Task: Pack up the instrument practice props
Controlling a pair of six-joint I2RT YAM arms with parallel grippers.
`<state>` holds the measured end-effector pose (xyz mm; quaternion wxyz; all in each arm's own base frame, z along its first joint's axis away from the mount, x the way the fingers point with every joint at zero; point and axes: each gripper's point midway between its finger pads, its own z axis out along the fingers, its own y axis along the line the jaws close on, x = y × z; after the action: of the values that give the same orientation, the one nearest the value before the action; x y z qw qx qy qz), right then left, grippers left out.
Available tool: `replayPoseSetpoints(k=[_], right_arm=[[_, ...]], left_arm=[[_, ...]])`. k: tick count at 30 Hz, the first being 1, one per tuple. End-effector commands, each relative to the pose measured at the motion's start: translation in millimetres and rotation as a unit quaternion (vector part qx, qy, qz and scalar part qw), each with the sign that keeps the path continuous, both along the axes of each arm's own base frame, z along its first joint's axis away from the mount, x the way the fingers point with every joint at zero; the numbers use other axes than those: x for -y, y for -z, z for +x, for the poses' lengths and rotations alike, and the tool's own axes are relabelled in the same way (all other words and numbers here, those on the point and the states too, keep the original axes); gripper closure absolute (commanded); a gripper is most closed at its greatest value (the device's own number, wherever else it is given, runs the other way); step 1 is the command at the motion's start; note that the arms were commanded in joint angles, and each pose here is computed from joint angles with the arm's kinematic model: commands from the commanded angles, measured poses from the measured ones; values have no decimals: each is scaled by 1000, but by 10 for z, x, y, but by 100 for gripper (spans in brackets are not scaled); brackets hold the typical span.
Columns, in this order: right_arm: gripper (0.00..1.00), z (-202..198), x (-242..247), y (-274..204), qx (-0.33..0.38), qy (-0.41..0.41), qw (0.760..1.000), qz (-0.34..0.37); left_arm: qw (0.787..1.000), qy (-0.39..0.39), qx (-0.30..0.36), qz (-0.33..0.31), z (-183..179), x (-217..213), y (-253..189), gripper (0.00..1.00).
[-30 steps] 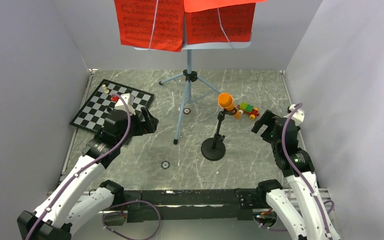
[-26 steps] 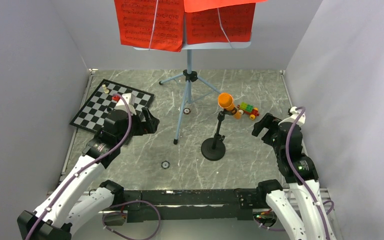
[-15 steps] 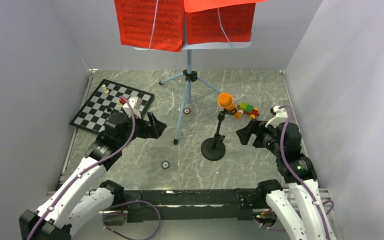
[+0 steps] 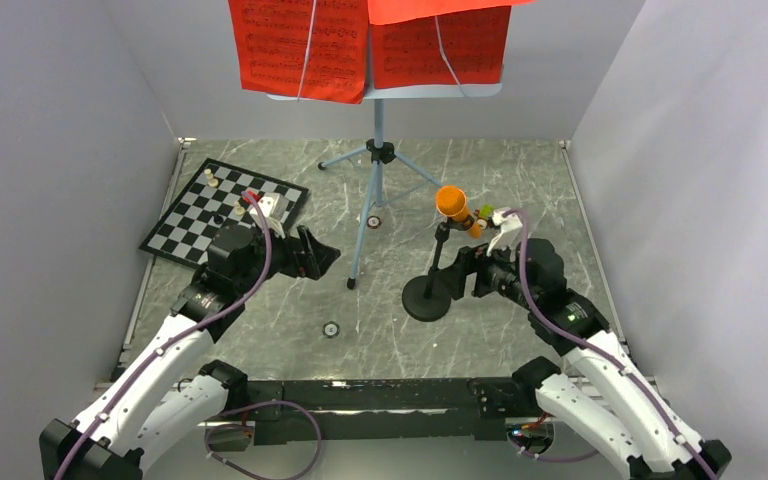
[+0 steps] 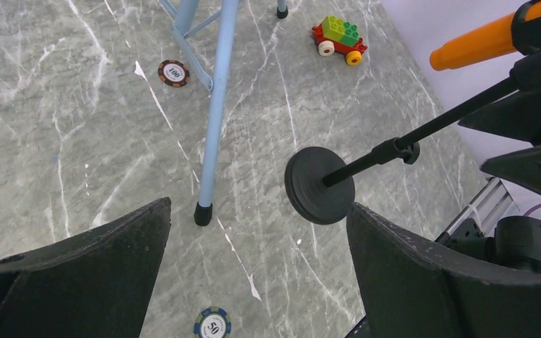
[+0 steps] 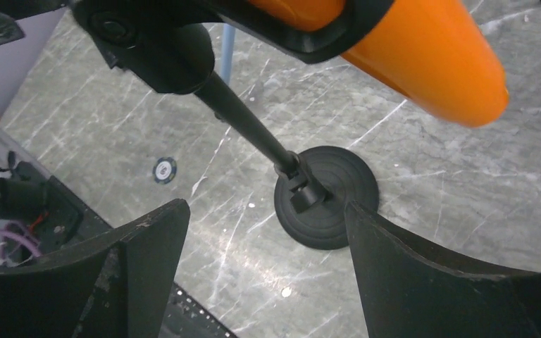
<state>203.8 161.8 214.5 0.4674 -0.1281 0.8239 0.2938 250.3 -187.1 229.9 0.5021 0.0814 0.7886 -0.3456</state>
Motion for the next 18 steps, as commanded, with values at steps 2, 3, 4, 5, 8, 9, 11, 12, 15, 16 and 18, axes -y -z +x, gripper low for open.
replayPoseSetpoints(k=[2, 3, 4, 5, 8, 9, 11, 12, 15, 16, 18], right_arm=[[15, 328, -54, -164, 98, 52, 994, 11], [15, 363, -34, -138, 106, 65, 992, 10], [16, 406, -2, -124, 113, 82, 990, 10], [17, 427, 1, -114, 118, 89, 989, 11], [21, 493, -14, -98, 127, 102, 987, 13], [22, 505, -40, -93, 129, 102, 986, 13], [24, 528, -77, -100, 138, 104, 985, 12], [25, 542, -111, -146, 149, 102, 983, 17], [26, 559, -217, -172, 162, 91, 982, 16], [27, 568, -250, -161, 162, 88, 983, 14], [28, 579, -313, -132, 161, 83, 983, 10]], left_arm=[[999, 16, 39, -11, -25, 30, -154, 1], [999, 15, 41, -9, -29, 19, -159, 1], [999, 13, 43, -8, -35, 8, -169, 1], [999, 11, 45, -6, -37, -6, -176, 1], [999, 4, 48, 0, -45, -42, -181, 1], [999, 3, 48, 1, -45, -49, -178, 1], [999, 1, 48, 1, -50, -58, -172, 1], [999, 0, 49, 0, -52, -61, -169, 1], [999, -3, 52, -4, -57, -68, -161, 1], [999, -3, 51, -5, -60, -69, -150, 1], [999, -4, 52, -7, -64, -71, -151, 1]])
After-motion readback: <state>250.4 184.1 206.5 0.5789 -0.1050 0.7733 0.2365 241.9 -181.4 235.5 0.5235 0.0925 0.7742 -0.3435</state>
